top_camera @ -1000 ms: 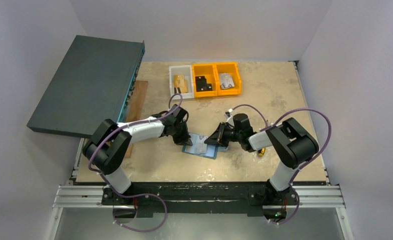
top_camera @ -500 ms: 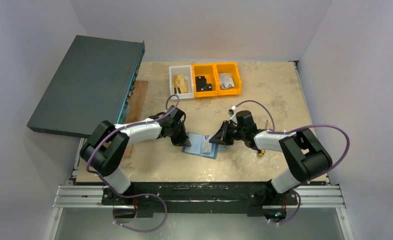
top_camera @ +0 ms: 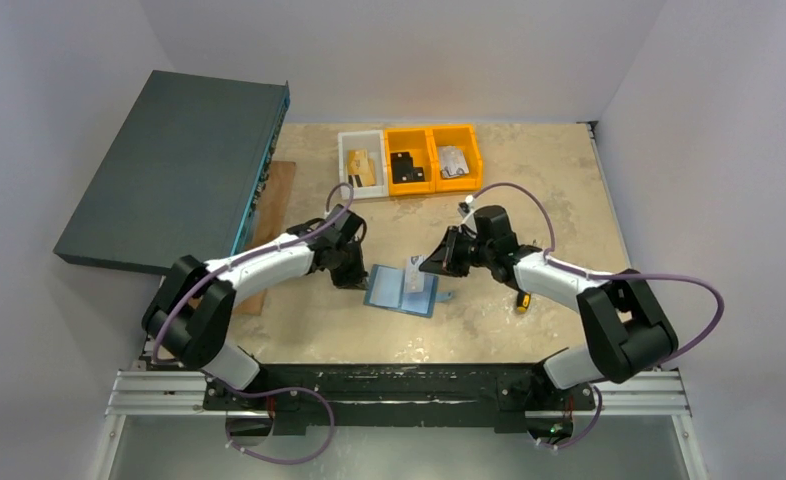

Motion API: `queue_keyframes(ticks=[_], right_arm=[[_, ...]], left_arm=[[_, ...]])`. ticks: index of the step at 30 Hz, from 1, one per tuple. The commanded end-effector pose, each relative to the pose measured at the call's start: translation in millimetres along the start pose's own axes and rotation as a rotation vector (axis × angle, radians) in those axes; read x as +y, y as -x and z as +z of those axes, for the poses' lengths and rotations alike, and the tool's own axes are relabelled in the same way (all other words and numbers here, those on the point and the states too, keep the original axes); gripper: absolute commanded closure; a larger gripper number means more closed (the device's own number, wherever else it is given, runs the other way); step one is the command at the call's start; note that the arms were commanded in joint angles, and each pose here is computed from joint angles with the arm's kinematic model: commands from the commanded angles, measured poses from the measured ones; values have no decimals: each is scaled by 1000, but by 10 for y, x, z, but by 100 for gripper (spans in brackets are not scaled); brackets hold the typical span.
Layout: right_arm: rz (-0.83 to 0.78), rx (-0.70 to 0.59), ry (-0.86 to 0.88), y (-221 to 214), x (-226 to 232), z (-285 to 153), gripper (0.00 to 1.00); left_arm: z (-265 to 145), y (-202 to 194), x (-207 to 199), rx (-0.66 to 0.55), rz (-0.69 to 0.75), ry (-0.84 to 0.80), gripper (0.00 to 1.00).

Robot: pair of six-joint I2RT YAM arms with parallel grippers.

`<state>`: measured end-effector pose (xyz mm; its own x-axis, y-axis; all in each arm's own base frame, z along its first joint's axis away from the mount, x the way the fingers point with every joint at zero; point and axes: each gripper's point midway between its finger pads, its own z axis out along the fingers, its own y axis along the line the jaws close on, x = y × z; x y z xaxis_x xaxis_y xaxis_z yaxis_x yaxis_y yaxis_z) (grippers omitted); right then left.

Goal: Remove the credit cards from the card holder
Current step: Remove the credit card from the card holder, then place the credit card in the storage box.

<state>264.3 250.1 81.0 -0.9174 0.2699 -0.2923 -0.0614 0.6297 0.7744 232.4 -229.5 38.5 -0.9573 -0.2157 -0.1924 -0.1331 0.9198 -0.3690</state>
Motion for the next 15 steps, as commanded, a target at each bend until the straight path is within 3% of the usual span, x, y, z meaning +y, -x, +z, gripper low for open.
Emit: queue_keyframes(ticks=[1, 3, 6, 8, 11, 15], right_arm=[[-64, -88, 24, 339, 300, -121, 100], [-78, -121, 4, 473, 345, -156, 100], [-101, -179, -57, 719, 354, -244, 100], [-119, -237, -84, 950, 413, -324, 100], [-147, -317, -151, 1289, 427, -448, 100], [-174, -432, -244, 1834, 382, -614, 100]], left_arm=[[-567, 260, -334, -134, 108, -107, 92], [-731, 263, -376, -151, 129, -129, 76], [-988, 266, -405, -184, 172, -155, 40], [-1142, 266, -396, -201, 205, -156, 25], [-1391, 289, -376, -239, 256, -153, 13], [-1624, 271, -365, -268, 311, -170, 9]])
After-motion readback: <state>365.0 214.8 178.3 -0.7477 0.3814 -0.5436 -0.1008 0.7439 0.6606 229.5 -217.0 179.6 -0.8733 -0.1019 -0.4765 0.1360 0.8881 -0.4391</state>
